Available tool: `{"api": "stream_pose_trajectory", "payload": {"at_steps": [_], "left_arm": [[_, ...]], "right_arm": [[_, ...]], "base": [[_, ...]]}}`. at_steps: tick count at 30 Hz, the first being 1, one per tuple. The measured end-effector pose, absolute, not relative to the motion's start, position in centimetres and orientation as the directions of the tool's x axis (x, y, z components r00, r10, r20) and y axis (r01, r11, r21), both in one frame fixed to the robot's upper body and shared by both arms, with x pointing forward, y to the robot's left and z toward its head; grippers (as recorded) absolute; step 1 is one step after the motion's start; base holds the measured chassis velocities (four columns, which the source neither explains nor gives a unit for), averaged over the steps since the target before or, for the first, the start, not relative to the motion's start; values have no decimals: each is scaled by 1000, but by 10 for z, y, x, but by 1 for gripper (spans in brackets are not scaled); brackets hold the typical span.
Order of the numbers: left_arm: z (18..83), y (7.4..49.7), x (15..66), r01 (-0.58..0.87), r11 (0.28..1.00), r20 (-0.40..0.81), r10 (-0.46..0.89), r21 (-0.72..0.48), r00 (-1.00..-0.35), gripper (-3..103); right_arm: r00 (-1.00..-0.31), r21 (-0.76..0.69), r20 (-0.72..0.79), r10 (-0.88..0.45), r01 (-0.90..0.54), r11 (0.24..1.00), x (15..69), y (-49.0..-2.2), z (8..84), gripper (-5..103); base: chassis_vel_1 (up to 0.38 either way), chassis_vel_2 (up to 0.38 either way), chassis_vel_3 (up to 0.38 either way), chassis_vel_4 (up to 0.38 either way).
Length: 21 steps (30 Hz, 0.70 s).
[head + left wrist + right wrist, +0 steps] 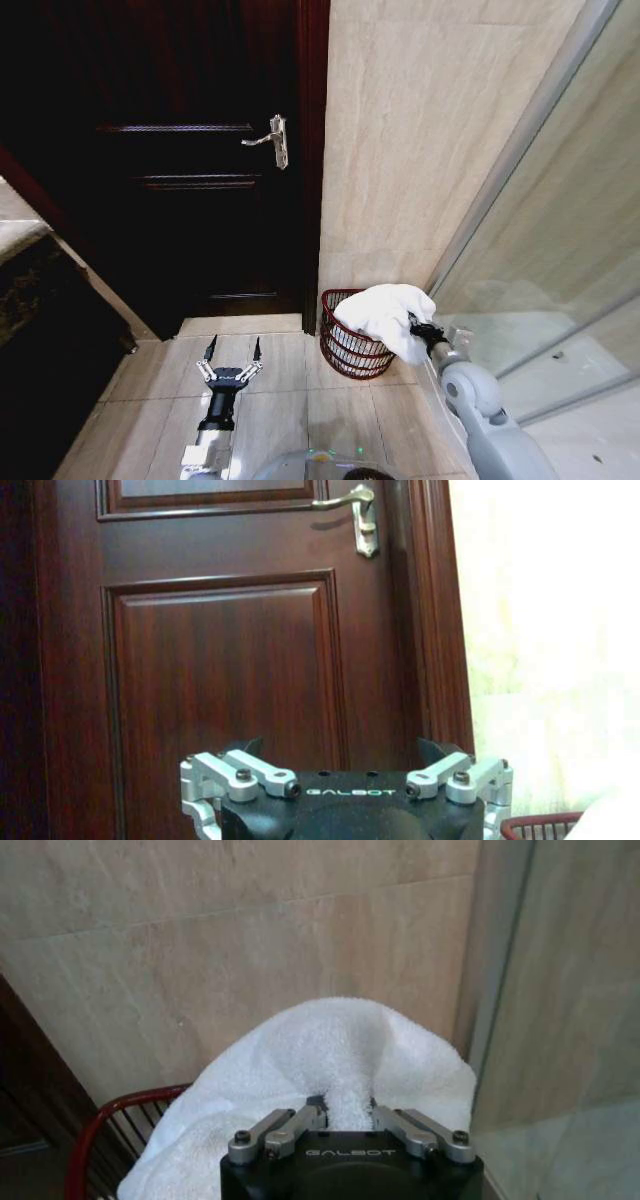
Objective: Discard the used towel into the hamper.
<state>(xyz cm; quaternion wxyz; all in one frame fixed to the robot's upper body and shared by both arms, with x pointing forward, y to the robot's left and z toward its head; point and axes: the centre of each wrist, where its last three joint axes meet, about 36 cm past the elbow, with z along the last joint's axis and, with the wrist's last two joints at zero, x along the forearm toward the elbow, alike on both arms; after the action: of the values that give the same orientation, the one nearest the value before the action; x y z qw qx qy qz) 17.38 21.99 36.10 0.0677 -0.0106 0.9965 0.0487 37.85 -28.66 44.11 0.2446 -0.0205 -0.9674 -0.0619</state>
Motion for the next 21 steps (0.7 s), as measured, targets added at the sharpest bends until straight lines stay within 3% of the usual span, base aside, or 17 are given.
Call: {"api": "stream_pose_trajectory", "payload": {"at_steps": [14,21], "left_arm": [[363,228,164,-45,992,-119,-31,119,-992,100],[363,232,162,-62,990,-116,-47,128,-992,100]], "right_arm": [[-805,100,580,-124,-81,992,447,-273,427,14],[-774,80,620,-129,-101,992,481,-258,406,14]], "base": [[0,0,0,0],[0,0,0,0]]}}
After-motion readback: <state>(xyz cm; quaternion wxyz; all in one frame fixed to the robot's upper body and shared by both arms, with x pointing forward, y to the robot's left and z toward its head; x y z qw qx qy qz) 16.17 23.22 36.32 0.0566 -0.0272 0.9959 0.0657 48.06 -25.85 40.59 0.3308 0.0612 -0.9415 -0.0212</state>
